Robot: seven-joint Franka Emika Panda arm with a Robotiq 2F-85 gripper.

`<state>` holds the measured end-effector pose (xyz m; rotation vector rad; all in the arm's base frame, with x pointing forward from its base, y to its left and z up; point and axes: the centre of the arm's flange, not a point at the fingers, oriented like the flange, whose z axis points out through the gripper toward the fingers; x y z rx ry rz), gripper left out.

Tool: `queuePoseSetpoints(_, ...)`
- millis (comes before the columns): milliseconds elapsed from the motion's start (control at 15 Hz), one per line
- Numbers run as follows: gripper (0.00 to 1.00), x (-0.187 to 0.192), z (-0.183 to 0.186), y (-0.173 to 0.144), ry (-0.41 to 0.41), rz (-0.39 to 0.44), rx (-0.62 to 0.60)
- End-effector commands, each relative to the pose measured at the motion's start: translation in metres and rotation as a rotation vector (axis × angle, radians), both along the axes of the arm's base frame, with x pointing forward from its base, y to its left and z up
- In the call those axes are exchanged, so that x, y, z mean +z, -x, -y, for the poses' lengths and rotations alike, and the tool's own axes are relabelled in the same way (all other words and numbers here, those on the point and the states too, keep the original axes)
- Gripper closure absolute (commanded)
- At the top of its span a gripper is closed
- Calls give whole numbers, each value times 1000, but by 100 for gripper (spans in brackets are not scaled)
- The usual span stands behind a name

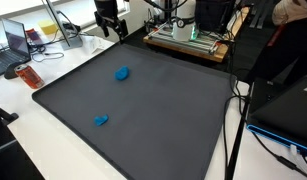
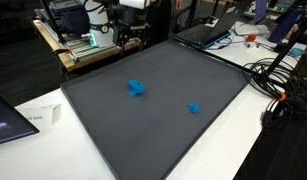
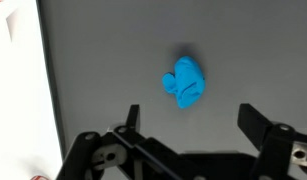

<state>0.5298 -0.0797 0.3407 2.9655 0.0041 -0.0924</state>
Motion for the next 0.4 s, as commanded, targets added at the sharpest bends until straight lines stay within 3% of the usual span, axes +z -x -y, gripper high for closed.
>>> queuePoseSetpoints(0, 0, 2, -4, -4, -4, 5, 3)
queuePoseSetpoints(333, 0, 1, -8, -9, -9, 8, 7)
